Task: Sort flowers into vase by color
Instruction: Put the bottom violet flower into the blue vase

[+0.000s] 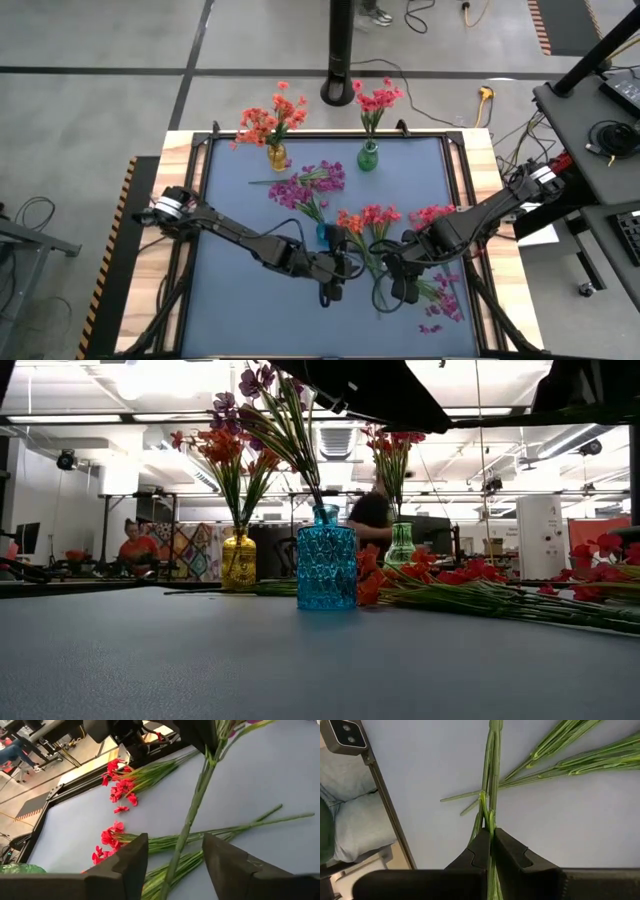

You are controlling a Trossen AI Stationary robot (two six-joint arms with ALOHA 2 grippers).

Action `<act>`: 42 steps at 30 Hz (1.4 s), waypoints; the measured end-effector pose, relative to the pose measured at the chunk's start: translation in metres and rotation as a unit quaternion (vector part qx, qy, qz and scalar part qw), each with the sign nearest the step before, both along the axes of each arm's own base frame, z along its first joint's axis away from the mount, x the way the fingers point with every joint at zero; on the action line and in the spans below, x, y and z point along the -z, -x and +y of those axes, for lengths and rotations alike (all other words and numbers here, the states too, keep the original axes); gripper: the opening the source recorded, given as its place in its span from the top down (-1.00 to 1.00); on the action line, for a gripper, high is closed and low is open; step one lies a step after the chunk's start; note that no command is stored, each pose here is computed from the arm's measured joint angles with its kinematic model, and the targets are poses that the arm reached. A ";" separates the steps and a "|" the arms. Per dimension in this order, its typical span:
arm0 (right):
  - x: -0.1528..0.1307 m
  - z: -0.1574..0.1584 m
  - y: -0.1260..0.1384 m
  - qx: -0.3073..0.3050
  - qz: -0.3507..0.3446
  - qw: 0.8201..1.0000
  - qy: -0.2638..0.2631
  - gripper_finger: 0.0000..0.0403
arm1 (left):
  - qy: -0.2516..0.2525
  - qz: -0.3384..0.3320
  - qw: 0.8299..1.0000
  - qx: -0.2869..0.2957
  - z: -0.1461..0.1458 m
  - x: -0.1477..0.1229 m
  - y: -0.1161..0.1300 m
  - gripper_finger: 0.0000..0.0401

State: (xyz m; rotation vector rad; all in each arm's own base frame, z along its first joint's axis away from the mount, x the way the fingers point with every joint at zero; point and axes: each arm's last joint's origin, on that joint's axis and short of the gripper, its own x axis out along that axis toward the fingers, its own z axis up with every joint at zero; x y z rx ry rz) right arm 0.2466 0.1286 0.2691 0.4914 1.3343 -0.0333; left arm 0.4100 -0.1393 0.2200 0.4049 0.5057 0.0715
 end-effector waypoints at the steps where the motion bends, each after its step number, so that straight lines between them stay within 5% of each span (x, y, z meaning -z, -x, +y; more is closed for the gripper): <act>1: 0.000 0.000 0.000 0.000 0.000 1.000 0.000 0.94 | 0.002 0.000 1.000 -0.001 0.000 0.000 0.000 0.23; 13: 0.000 0.000 0.000 -0.001 0.000 1.000 0.001 0.94 | 0.001 0.015 1.000 -0.002 0.001 0.003 0.001 0.85; 24: 0.000 0.000 0.000 -0.003 0.000 1.000 0.005 0.92 | 0.000 0.020 1.000 0.000 0.001 0.003 0.002 0.98; 34: -0.003 -0.003 0.005 -0.020 0.002 1.000 0.010 0.27 | 0.017 0.017 1.000 0.006 -0.005 0.003 0.004 1.00; 42: -0.062 -0.018 0.017 -0.012 -0.090 0.994 0.068 -0.04 | 0.048 0.009 0.999 -0.002 -0.012 0.006 0.007 1.00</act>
